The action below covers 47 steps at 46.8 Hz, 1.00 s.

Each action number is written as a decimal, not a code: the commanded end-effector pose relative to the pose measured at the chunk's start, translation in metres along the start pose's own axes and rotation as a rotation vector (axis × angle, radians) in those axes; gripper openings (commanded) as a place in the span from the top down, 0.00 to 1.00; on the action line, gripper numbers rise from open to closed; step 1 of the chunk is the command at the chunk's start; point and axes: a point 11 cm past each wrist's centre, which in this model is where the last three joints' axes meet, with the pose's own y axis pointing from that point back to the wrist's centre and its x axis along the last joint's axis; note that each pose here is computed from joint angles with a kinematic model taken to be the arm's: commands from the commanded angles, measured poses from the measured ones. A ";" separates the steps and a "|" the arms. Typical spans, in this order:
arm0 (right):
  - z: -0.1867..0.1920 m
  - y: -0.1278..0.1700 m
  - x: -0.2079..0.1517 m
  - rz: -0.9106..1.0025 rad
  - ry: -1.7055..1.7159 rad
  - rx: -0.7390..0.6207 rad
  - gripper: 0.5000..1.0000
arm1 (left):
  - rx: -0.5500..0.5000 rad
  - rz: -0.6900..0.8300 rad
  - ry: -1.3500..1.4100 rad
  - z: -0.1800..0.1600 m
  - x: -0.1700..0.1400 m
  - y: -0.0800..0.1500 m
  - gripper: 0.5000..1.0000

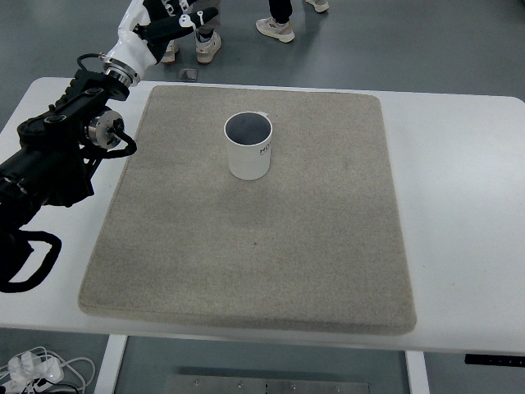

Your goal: Flip white cup upright

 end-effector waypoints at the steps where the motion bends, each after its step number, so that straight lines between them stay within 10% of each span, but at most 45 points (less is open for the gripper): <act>1: 0.000 0.000 0.000 0.000 0.000 0.000 0.10 | 0.002 0.003 0.017 -0.003 0.002 0.003 0.02; 24: 0.000 0.000 0.000 0.000 0.000 0.000 0.10 | -0.083 0.220 0.250 -0.007 0.039 0.020 0.02; 47: 0.002 0.000 -0.001 -0.006 -0.005 -0.003 0.10 | 0.141 0.364 0.574 -0.045 0.051 0.033 0.02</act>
